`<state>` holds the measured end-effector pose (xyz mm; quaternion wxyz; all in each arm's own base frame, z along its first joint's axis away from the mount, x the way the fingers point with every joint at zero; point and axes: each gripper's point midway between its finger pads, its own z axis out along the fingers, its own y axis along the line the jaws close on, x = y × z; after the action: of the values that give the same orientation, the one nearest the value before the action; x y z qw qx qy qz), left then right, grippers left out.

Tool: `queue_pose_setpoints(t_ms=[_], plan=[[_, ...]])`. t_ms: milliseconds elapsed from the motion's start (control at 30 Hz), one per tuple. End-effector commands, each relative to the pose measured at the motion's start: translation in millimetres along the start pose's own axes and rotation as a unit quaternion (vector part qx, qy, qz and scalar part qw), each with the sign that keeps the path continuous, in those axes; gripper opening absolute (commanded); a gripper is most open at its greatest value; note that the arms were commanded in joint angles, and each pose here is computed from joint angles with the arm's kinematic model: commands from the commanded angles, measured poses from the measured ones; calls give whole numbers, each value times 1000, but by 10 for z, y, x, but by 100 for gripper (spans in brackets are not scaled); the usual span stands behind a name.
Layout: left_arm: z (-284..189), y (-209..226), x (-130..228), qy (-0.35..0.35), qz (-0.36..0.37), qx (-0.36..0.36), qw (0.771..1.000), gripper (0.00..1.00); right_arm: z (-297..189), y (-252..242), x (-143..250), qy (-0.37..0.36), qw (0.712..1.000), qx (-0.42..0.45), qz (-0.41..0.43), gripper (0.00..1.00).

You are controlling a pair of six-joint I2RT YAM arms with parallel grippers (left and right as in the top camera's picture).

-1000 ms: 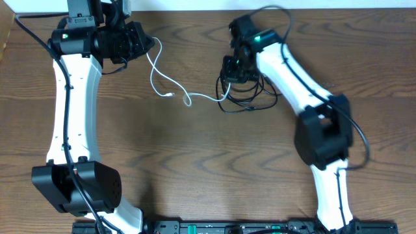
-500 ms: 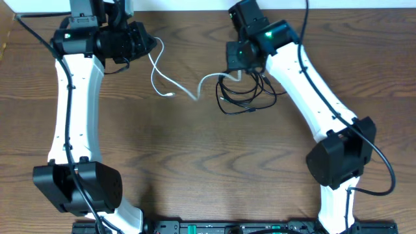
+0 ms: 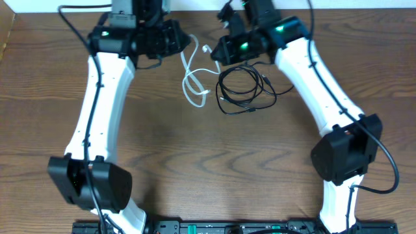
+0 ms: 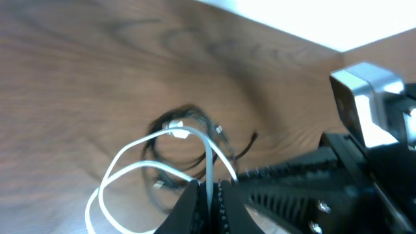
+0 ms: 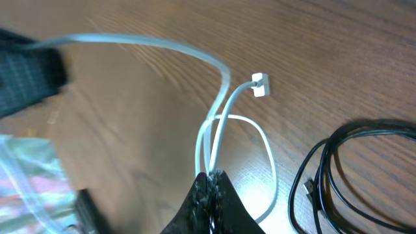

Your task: Untangle cables

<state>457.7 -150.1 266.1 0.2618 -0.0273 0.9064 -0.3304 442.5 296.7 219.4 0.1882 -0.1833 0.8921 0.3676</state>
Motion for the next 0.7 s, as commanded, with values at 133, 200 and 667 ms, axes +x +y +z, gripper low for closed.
queue_pose_setpoints(t_ms=[133,200,667], plan=[[611,-86,-40,2,-122,25,992,7,-487,-101,-31,-3,991,-129,19,2],[732,-104,-27,6,-156,29,987,8,-537,-110,-27,-6,990,-140,6,11],[955,-416,49,14,-206,59,977,8,-285,-321,89,19,996,-82,-4,28]])
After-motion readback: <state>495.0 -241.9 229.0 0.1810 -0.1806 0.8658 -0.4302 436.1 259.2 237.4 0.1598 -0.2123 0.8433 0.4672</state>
